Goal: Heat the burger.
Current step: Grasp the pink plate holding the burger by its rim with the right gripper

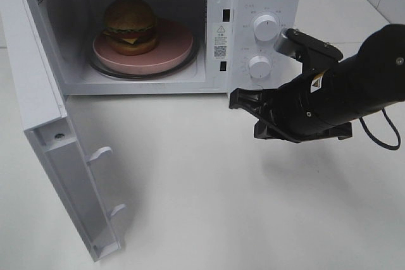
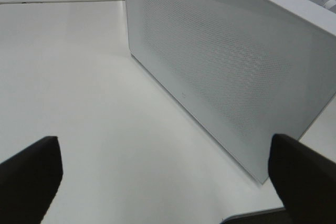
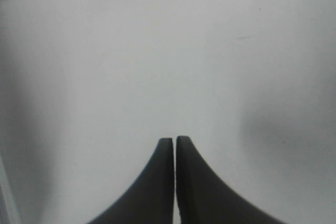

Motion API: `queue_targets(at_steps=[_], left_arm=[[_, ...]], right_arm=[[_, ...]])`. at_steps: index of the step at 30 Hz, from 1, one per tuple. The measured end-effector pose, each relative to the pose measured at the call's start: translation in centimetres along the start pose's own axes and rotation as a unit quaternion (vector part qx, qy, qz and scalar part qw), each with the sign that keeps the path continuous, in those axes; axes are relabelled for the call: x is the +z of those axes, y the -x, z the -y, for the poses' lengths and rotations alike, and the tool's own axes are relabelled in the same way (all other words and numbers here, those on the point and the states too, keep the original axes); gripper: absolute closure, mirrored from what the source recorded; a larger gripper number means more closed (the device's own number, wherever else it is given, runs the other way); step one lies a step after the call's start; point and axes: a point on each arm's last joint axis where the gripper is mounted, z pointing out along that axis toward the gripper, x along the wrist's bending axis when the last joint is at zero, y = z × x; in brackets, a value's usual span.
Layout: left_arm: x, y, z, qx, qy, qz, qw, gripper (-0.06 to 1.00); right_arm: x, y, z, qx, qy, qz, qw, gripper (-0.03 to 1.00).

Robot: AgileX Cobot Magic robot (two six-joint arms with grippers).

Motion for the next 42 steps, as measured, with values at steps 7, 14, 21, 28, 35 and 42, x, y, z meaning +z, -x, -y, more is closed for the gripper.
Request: queue_targets(at_steps=[7,14,21,28,35,42], left_arm=[[0.0,0.0,0.0,0.0,0.0,0.0,1.0,-0.05],[0.0,0.0,0.0,0.0,0.0,0.0,1.0,-0.05],[0.0,0.0,0.0,0.0,0.0,0.0,1.0,-0.05],[0.0,0.0,0.0,0.0,0.0,0.0,1.0,-0.05],[0.0,0.0,0.0,0.0,0.0,0.0,1.0,-0.05],[0.0,0.0,0.0,0.0,0.0,0.0,1.0,-0.05]], right_arm=[[-1.1,-0.8,-0.5,-0.125,-0.071,0.009,0.99,0.95],[-2.2,-1.4,-1.0,-0.333,-0.126,-0.003,0.935,0.92],[-2.6,-1.2,-1.2,-0.525,-0.15,-0.019,0.838,0.89],[-2.7,-1.2,-1.5,-0.716,-0.134,-0.042,0.684,0.84],[-2.6,-1.0,-2.1,-0.771,-0.119,-0.017,0.626,0.77],[-2.4,-1.9,-2.6,-0.815,-0.082,0.019,0.573,0.54]])
